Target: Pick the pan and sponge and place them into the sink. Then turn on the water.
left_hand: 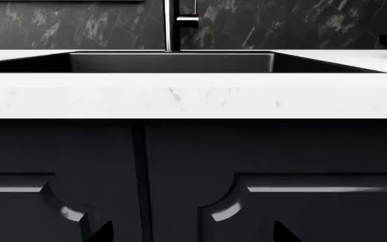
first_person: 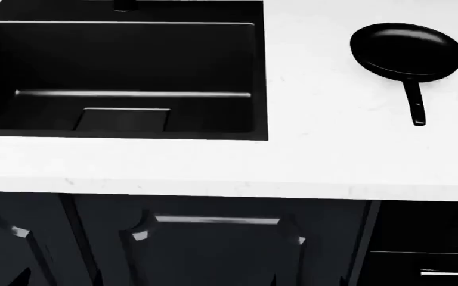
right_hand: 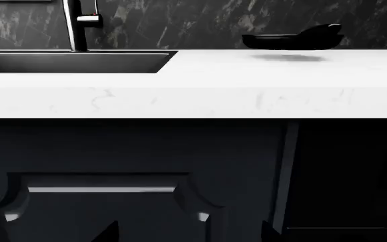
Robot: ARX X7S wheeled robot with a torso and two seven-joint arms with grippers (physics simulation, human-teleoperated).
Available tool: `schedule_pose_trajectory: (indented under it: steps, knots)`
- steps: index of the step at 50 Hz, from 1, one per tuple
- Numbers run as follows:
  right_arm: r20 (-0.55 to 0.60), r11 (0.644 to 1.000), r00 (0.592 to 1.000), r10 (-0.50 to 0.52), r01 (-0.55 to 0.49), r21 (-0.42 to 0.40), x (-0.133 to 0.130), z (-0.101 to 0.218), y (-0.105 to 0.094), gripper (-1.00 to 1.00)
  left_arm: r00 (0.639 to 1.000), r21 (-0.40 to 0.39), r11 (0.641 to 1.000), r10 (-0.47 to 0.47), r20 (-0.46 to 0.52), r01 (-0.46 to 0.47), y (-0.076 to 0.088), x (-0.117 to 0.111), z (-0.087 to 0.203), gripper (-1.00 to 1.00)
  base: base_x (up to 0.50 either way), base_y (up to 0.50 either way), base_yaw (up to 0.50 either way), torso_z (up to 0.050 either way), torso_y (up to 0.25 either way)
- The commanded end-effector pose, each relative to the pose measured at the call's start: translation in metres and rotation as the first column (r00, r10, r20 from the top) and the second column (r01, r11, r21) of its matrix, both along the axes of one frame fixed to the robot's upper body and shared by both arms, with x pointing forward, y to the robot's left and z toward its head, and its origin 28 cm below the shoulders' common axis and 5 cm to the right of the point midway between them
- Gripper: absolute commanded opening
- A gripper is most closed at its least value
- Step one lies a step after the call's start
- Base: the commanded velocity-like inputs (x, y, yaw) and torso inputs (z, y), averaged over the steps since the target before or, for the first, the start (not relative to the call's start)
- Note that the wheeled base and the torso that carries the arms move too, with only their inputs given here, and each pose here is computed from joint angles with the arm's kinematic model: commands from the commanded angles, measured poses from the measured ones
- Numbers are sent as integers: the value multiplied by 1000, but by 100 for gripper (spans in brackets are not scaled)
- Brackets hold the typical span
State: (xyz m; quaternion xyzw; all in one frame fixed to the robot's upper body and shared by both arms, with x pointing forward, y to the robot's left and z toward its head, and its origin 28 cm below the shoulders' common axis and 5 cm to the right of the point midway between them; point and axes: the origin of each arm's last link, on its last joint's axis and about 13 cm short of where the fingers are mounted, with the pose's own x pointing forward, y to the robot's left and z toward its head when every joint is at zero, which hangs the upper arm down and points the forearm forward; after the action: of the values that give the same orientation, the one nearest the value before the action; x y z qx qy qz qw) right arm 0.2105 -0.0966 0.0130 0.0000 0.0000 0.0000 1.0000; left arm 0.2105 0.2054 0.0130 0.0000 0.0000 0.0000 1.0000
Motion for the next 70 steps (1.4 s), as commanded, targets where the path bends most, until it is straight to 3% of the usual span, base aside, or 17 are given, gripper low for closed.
schedule_pose_trajectory:
  steps: [1, 13, 35, 70]
  knots:
    - [15, 1000, 1000, -7, 7, -5, 0, 1, 0, 100, 1000, 0, 1000, 1, -6, -1, 1, 0, -1, 100, 0, 0, 0, 0, 0]
    - [0, 1000, 1000, -26, 26, 1, 0, 0, -2, 100, 999, 12, 1000, 17, -29, -16, -8, 7, 0, 100, 0, 0, 0, 0, 0]
    - [0, 1000, 1000, 3, -3, -18, 0, 0, 0, 100, 999, 13, 1000, 15, -38, -14, -16, 11, 1, 100, 43, -366, 0, 0, 0]
    - [-9, 1000, 1000, -1, 1, -24, 0, -2, 1, 100, 999, 22, 1000, 13, -36, -12, -7, 6, 0, 100, 34, -144, 0, 0, 0]
